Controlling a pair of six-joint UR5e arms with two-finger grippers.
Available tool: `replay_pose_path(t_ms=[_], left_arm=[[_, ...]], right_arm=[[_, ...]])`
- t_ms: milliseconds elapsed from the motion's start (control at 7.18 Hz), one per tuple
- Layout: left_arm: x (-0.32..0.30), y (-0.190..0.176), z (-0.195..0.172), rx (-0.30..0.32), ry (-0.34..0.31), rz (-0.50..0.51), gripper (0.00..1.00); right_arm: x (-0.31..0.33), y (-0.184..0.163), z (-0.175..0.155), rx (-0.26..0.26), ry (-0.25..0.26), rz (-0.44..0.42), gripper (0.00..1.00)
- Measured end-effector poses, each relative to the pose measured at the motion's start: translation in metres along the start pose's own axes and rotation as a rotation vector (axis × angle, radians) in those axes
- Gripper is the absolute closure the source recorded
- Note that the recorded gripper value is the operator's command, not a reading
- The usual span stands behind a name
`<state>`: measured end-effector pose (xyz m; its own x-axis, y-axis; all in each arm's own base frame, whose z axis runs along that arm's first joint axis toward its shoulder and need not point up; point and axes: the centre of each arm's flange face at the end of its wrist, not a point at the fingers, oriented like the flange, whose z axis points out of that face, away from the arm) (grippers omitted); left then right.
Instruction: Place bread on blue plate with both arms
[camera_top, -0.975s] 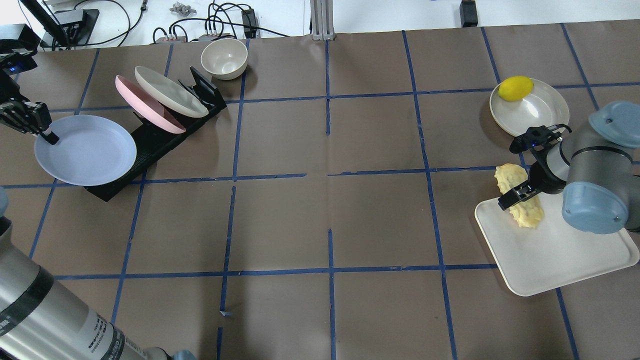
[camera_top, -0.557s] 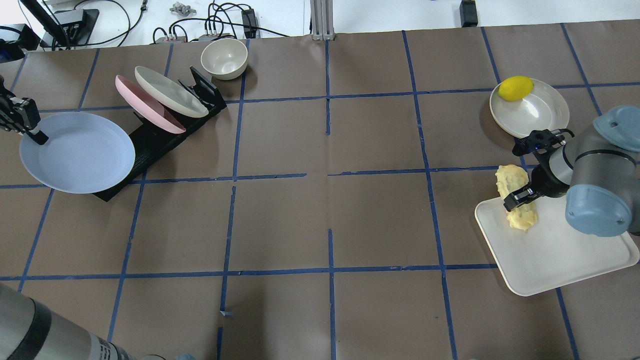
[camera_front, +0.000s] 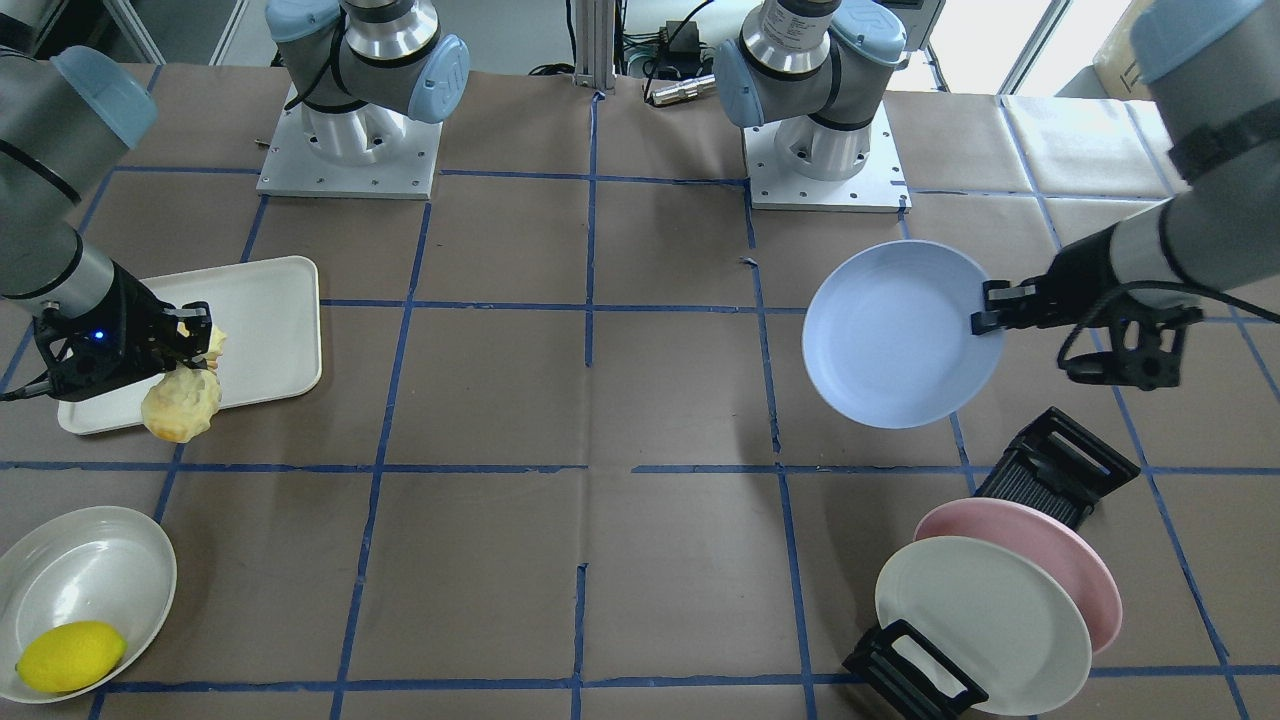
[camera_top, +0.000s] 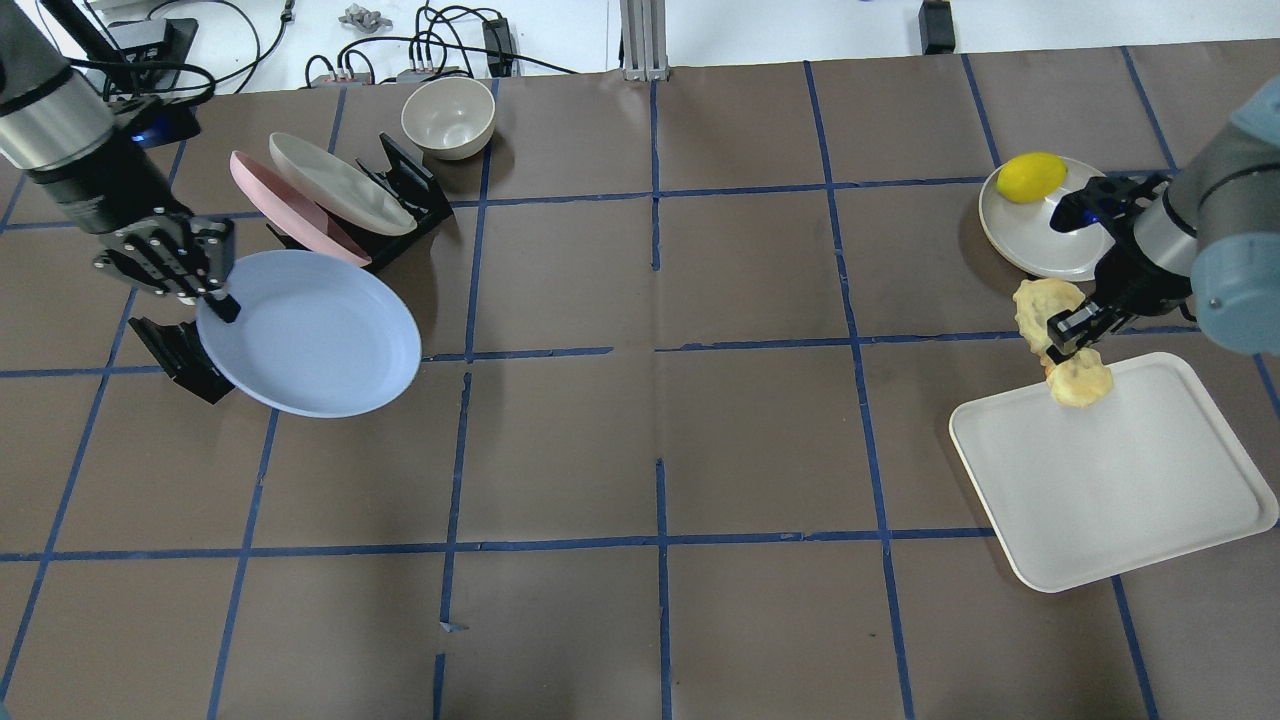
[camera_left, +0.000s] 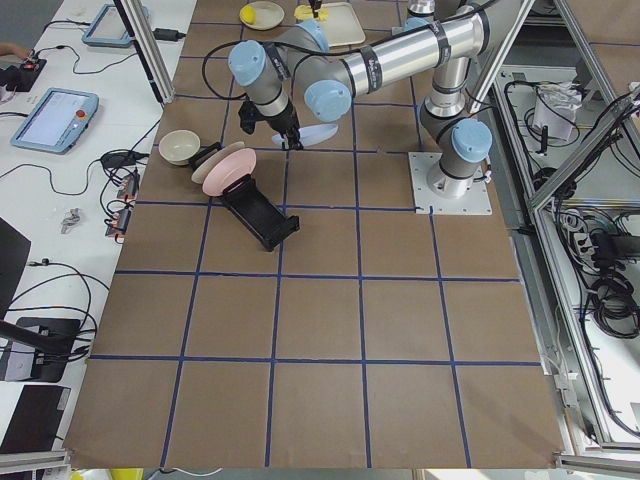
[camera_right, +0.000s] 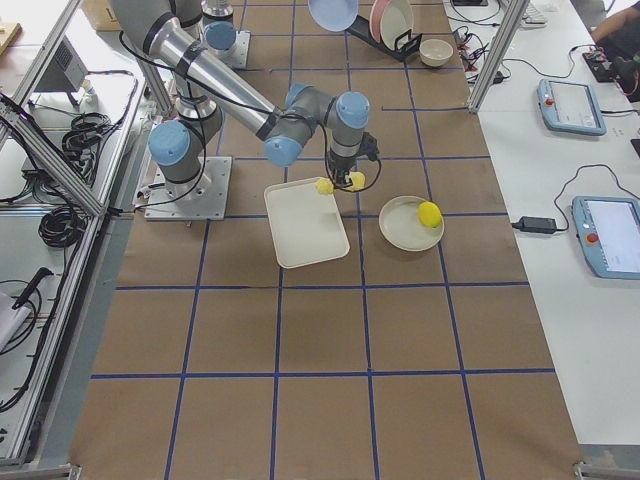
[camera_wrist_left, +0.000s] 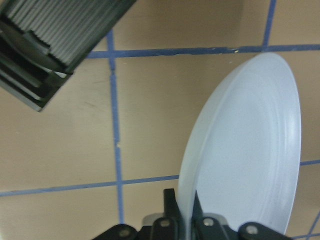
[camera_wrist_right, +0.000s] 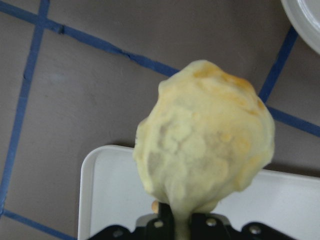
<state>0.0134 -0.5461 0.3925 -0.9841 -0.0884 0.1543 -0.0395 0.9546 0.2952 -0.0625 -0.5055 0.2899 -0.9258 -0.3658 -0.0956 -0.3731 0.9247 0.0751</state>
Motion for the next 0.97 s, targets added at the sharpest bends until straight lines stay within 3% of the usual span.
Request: replay_pose_path(t_ms=[278, 557, 975], left_arm=[[0.099, -0.014, 0.036, 0.043, 0.070, -0.020, 0.92], [0.170, -0.039, 0.083, 0.079, 0.113, 0.024, 0.92], [0.224, -0.064, 0.142, 0.135, 0.145, 0.066, 0.92]], right_arm=[[-0.042, -0.029, -0.044, -0.077, 0.010, 0.064, 0.86], [-0.096, -0.053, -0.084, -0.122, 0.031, 0.148, 0.85], [-0.159, -0.067, -0.097, -0.143, 0.052, 0.214, 0.86]])
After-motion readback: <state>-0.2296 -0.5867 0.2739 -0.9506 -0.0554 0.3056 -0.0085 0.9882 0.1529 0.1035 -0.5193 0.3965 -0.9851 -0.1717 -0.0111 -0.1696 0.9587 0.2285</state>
